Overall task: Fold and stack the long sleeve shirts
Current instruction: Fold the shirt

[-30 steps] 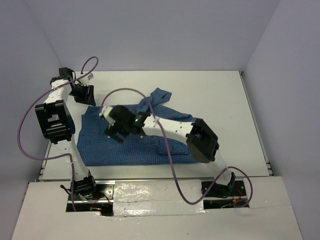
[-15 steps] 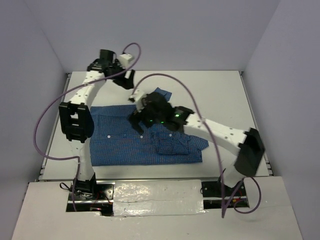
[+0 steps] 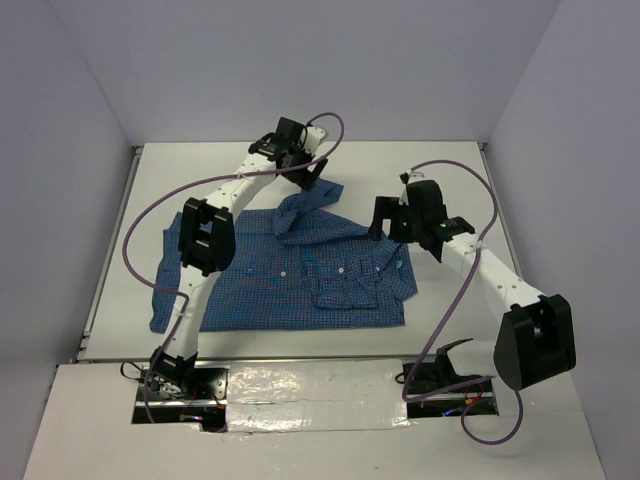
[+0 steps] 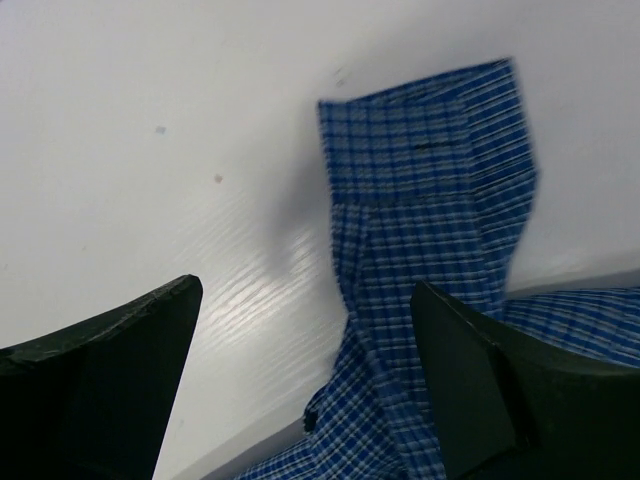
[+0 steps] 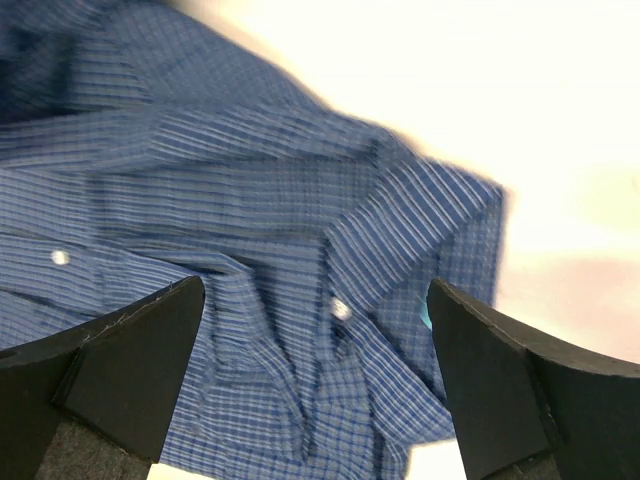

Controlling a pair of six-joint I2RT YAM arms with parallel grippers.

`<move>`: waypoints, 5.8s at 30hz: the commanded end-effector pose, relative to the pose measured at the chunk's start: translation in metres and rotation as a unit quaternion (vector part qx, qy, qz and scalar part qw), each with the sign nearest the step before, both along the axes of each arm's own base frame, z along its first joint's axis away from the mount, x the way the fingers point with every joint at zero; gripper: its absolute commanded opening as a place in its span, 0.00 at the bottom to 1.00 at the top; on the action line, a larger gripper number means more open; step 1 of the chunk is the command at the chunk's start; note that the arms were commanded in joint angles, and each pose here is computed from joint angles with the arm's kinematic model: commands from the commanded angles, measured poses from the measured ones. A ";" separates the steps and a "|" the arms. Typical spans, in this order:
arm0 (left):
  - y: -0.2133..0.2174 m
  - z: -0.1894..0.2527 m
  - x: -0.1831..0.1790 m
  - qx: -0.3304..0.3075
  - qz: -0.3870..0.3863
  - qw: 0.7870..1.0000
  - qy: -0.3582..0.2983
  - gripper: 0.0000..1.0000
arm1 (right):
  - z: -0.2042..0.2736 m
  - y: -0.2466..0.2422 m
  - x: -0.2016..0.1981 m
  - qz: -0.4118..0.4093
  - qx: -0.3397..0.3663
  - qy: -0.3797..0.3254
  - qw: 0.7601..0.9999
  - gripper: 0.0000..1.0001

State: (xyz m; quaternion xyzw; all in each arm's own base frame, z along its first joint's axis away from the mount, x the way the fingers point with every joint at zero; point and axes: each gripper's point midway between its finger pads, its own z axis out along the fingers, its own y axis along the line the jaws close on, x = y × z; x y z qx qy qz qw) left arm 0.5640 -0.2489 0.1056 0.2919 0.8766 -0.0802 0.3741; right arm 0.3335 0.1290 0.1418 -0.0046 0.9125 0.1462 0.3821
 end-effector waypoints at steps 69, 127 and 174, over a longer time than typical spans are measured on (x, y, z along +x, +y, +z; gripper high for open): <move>-0.150 -0.002 -0.145 0.231 -0.342 0.899 -0.146 0.59 | 0.020 -0.061 0.106 -0.209 0.291 0.024 0.933 0.87; 0.367 -0.084 -0.108 -0.039 0.286 0.938 0.191 0.88 | -0.086 -0.001 0.129 -0.081 0.206 0.183 0.958 0.32; 0.357 0.021 -0.088 -0.076 0.199 0.977 0.007 0.00 | 0.330 -0.003 0.203 0.146 0.036 -0.398 0.905 0.00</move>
